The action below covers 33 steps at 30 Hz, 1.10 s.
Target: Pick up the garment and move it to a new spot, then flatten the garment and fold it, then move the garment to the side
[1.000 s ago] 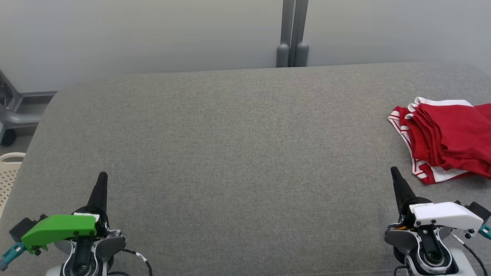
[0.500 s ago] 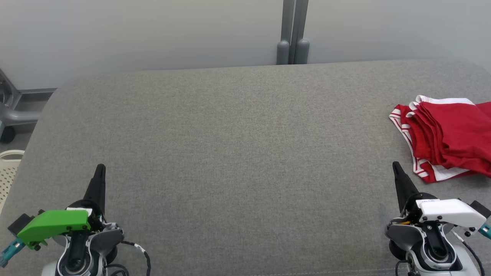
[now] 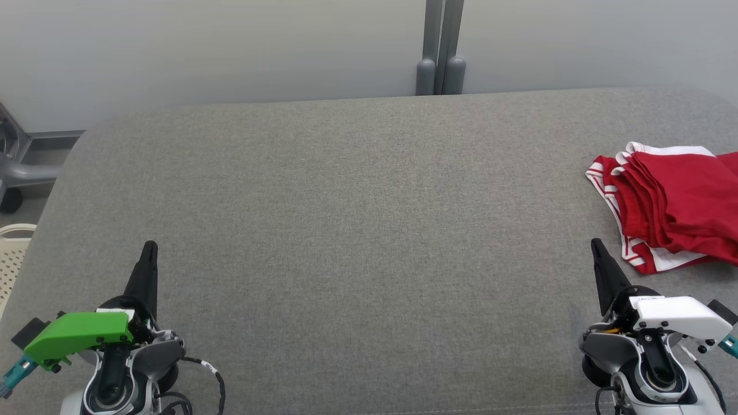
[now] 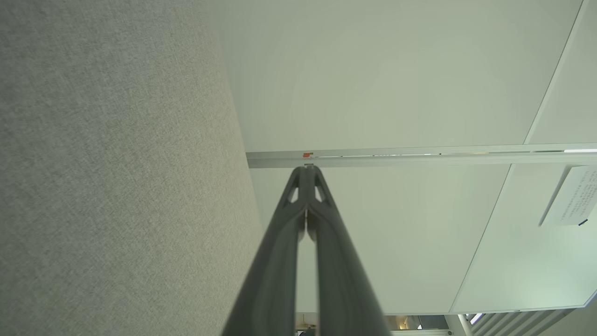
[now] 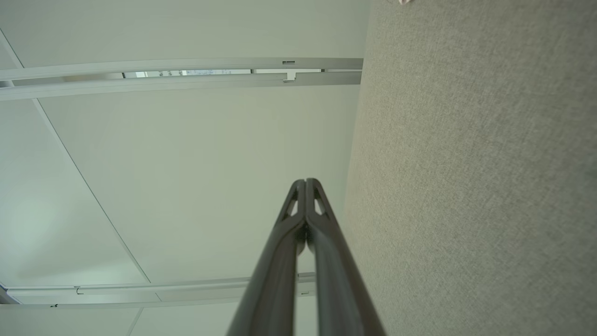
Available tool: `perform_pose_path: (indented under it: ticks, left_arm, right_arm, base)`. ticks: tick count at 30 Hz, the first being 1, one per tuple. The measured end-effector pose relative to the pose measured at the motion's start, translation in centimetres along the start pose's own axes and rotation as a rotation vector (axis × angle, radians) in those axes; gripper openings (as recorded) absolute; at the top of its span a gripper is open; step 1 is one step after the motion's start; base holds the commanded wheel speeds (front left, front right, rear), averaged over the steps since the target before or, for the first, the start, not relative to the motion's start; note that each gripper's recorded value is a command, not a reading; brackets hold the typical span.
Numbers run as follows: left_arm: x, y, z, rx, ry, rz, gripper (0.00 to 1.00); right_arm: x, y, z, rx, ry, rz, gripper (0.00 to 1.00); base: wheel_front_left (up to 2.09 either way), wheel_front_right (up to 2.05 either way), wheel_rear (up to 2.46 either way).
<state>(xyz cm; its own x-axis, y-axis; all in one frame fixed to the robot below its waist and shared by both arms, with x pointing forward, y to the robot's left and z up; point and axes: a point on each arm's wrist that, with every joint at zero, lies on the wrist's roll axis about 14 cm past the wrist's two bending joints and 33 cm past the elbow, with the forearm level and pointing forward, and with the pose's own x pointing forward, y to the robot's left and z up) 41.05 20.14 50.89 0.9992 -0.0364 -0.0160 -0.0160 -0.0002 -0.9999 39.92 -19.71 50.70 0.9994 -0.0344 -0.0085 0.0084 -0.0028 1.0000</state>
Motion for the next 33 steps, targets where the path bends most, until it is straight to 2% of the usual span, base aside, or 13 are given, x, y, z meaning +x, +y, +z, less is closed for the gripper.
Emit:
perform_pose_path:
  ticks: [33]
  left_arm:
    - [0.01, -0.01, -0.01, 0.000, 0.000, 0.000, 0.00]
  right_arm:
    - [0.00, 0.00, 0.00, 0.000, 0.000, 0.000, 0.00]
  base:
    - [0.00, 0.00, 0.00]
